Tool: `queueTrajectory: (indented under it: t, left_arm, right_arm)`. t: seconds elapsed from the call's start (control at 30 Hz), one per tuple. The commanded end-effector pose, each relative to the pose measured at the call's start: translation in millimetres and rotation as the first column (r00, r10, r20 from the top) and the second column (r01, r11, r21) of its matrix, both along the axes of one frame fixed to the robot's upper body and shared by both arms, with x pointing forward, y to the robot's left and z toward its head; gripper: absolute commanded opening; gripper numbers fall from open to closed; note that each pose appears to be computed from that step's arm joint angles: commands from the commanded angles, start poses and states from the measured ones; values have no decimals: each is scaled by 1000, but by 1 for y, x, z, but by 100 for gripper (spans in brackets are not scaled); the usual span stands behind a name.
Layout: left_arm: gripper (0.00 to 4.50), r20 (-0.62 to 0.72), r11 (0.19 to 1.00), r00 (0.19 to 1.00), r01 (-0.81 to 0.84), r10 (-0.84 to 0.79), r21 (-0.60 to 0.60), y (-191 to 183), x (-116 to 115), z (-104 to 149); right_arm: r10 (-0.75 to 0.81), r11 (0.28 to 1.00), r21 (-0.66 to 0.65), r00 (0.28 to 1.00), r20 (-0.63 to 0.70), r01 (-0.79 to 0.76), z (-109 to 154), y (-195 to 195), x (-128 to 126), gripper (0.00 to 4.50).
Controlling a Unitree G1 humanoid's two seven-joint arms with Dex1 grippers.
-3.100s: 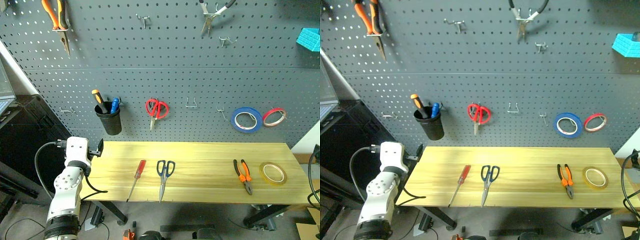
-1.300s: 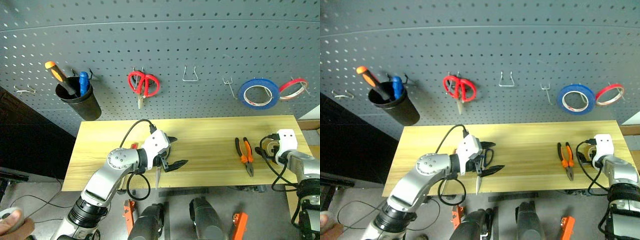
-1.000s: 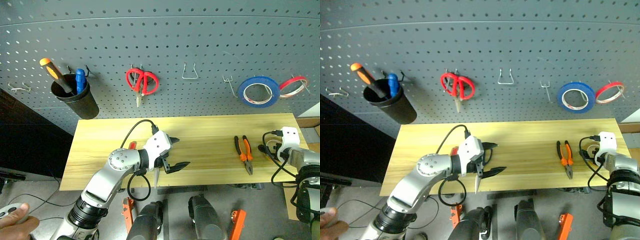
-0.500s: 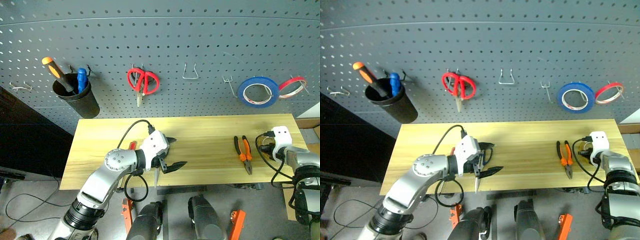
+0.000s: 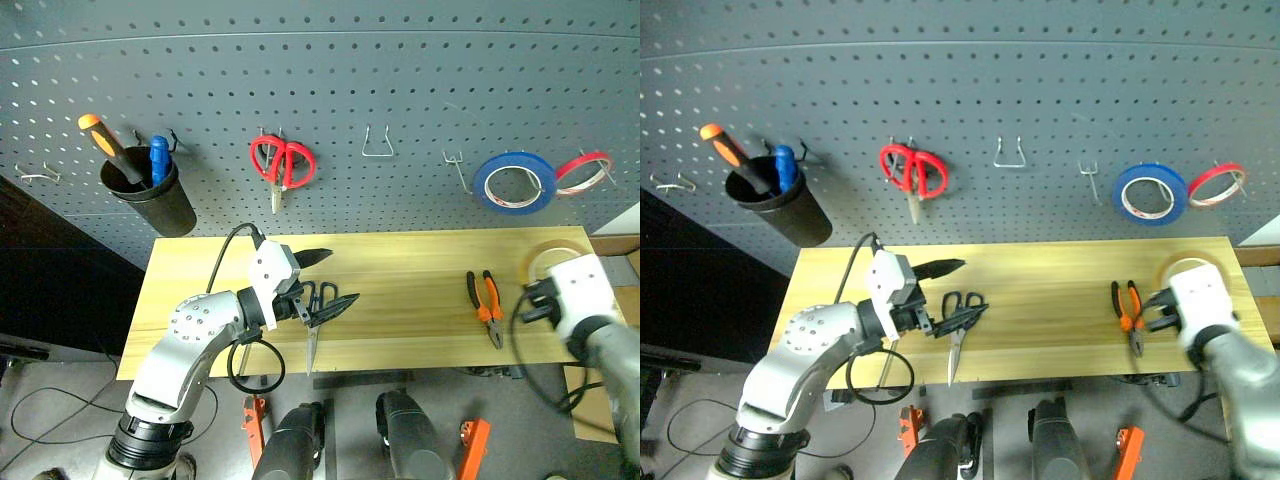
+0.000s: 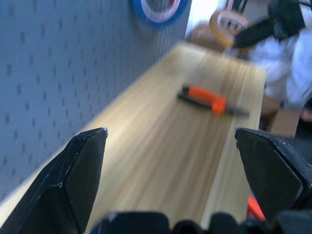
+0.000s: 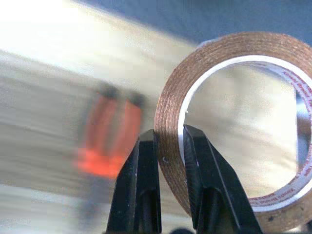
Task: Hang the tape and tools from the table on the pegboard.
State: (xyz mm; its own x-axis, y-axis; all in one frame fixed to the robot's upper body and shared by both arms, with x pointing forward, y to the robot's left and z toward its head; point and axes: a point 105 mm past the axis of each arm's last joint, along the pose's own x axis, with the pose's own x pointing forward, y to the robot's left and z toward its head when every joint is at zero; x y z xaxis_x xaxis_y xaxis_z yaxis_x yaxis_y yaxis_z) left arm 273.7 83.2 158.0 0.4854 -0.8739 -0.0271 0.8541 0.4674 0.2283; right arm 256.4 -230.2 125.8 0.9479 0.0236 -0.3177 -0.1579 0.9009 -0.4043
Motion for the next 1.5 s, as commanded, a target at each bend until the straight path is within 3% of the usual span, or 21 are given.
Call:
queueTrajectory:
  t: [0.03,0.17,0.37,0.63,0.83,1.0,1.17,1.3,1.4,1.5]
  left_arm:
    - [450,72,998,997,23,-19,-52,-1,-6,15]
    - [450,98,996,995,7,2,-90,1,-2,21]
    - [450,130,992,991,-11,28,-124,5,4,30]
    - [450,151,983,983,-77,102,-164,14,8,39]
    - [450,163,984,981,-75,102,-160,12,7,40]
    - [450,146,983,983,-84,108,-160,13,9,39]
    - [450,127,988,988,-71,89,-138,13,10,35]
    - [450,75,996,996,-40,47,-84,13,8,22]
    - [450,54,999,997,49,-48,-14,8,0,12]
    - [450,34,993,992,121,-121,18,2,-5,8]
  right_arm:
    - [64,996,-82,954,292,-41,45,53,-13,11]
    - [152,987,-121,832,533,-103,87,93,-11,11]
    - [201,980,-121,771,604,-160,103,103,23,11]
    - [285,953,-86,762,582,-291,95,108,66,11]
    - [358,919,-34,796,488,-392,69,116,90,11]
    - [378,914,-65,782,496,-401,64,114,75,155]
    - [359,927,-34,852,381,-375,27,98,39,315]
    - [73,967,236,991,113,-98,-25,58,24,447]
    - [-70,951,296,995,-72,89,-52,35,28,447]
    - [-120,945,287,982,-144,158,-59,21,40,447]
